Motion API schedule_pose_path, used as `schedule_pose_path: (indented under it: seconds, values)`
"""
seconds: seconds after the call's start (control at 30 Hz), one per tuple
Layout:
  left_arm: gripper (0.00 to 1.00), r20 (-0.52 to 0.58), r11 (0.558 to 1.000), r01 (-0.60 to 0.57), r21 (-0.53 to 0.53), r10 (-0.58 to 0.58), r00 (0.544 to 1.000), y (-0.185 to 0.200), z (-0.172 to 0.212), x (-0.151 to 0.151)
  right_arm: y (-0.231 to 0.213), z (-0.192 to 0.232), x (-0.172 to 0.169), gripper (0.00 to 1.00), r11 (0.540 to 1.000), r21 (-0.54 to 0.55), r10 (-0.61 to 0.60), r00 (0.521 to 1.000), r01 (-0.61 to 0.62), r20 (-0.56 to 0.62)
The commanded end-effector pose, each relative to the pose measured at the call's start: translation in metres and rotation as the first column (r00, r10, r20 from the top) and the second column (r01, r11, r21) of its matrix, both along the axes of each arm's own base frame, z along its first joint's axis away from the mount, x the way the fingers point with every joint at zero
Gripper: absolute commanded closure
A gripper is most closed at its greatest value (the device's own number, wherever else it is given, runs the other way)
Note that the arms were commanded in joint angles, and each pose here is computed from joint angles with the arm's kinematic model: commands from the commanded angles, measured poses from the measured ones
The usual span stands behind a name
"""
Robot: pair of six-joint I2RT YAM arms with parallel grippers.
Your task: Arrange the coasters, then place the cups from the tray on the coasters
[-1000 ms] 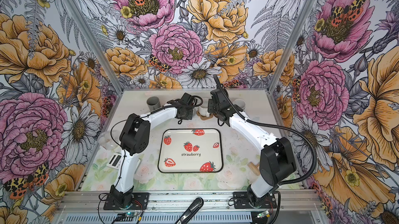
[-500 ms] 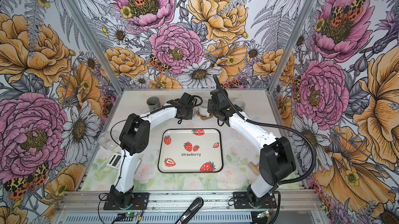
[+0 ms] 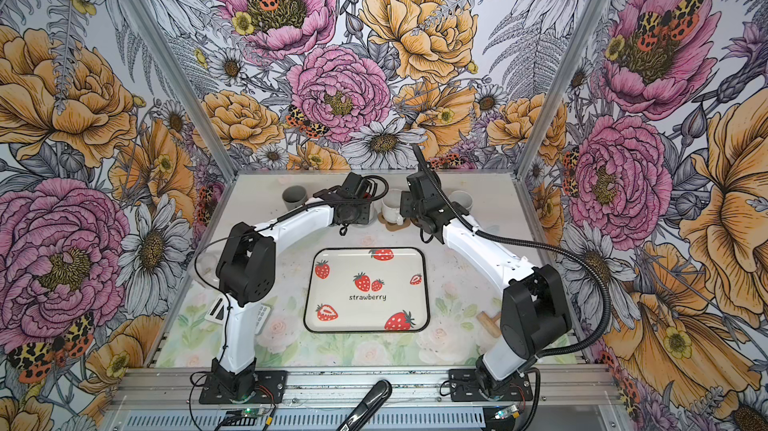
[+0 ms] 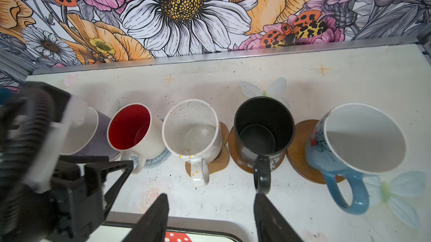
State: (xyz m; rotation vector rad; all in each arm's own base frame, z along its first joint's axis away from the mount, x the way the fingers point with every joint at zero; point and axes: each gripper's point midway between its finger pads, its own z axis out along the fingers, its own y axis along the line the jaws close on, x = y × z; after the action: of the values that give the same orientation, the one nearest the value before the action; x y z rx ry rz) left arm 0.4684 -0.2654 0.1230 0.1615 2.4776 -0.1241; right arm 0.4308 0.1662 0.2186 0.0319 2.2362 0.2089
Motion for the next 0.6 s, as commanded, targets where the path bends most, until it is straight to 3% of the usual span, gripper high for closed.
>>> schedule_pose_path:
  seconds: [0.0,0.17,0.3,0.4,0.57]
  values:
    - [0.44,0.177,0.999,0.019,-0.036,-0.013,0.984,0.007,0.066,-0.004,-0.019,0.03,-0.009,0.37,1.0,0.005,-0.023,0.996,0.023,0.084]
    - [0.33,0.36,0.988,0.031,-0.148,0.025,0.933,0.046,0.119,-0.031,-0.064,0.029,-0.027,0.3,0.995,0.009,-0.1,0.991,0.1,0.091]
    - [0.25,0.446,0.99,-0.014,-0.138,0.075,0.892,0.098,0.138,-0.057,-0.098,0.021,-0.044,0.25,0.989,-0.006,-0.144,0.984,0.146,0.101]
    - [0.22,0.513,0.989,-0.077,-0.123,0.13,0.849,0.139,0.143,-0.078,-0.111,0.012,-0.053,0.24,0.988,-0.071,-0.126,0.985,0.135,0.113]
    - [0.07,0.611,0.969,-0.181,-0.166,0.245,0.753,0.201,0.142,-0.114,-0.136,-0.018,-0.057,0.22,0.965,-0.199,-0.151,0.983,0.17,0.107]
